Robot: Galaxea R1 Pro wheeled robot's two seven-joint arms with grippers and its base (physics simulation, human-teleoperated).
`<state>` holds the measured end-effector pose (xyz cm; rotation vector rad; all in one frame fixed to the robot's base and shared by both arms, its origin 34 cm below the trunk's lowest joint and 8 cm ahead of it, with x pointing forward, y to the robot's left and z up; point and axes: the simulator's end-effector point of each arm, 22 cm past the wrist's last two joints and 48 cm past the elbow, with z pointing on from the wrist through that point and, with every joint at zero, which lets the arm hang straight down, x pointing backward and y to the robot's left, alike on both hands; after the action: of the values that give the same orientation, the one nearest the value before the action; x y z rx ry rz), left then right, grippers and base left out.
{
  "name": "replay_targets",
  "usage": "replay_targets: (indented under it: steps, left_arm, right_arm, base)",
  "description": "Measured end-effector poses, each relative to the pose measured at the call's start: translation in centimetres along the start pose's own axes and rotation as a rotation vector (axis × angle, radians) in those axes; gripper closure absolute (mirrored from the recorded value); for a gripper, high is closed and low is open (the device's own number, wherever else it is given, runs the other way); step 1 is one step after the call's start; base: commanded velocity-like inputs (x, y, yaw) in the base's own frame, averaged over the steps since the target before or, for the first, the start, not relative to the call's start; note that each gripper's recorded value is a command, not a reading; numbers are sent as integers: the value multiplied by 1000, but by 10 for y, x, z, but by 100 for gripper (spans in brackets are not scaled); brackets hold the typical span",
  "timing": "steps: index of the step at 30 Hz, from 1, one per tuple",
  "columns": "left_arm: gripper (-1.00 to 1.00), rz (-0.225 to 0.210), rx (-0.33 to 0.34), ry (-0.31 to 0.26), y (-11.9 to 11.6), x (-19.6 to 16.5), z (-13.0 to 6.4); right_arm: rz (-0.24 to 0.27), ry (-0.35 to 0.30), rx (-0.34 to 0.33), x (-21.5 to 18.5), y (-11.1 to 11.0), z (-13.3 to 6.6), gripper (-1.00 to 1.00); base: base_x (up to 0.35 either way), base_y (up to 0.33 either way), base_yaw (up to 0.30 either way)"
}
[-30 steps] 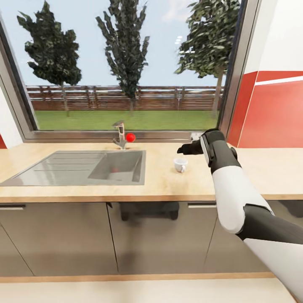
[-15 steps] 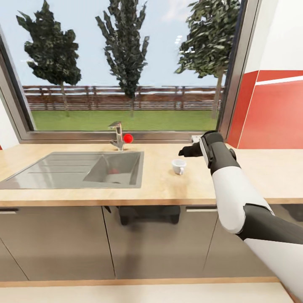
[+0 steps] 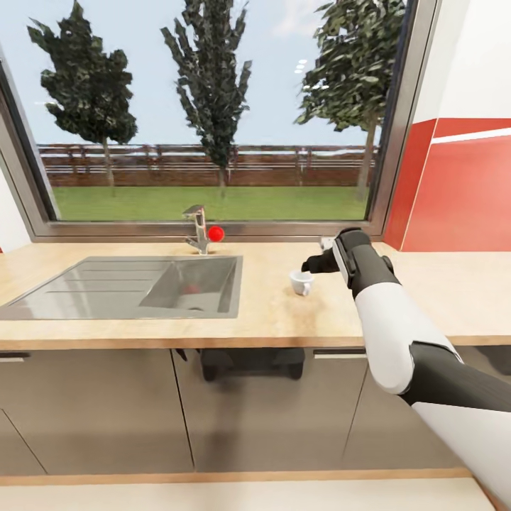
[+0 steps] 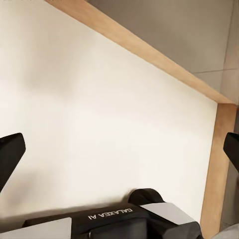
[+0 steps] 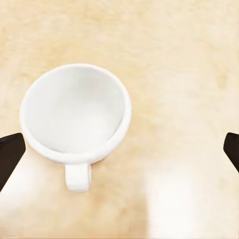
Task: Set up a coffee station on the kitchen countertop: keep the coffee maker on the countertop, move the bottle of coffee from the kitchen shelf to the counter next to the coffee maker, place a paper coffee filter on top of the coffee maker, put the saucer next to the coffee maker with the coffee cup on the saucer, and place the electric kettle next to the coffee maker.
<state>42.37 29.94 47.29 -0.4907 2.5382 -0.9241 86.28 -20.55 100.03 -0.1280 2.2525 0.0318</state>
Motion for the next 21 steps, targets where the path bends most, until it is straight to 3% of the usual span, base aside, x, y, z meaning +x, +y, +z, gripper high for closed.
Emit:
replay_targets:
  steps: [21]
  left_arm:
    - [-100,0,0,0,0,0,0]
  right_arm:
    - [1,4,3,1,-2,1,-100]
  base:
    - [97,-17,0]
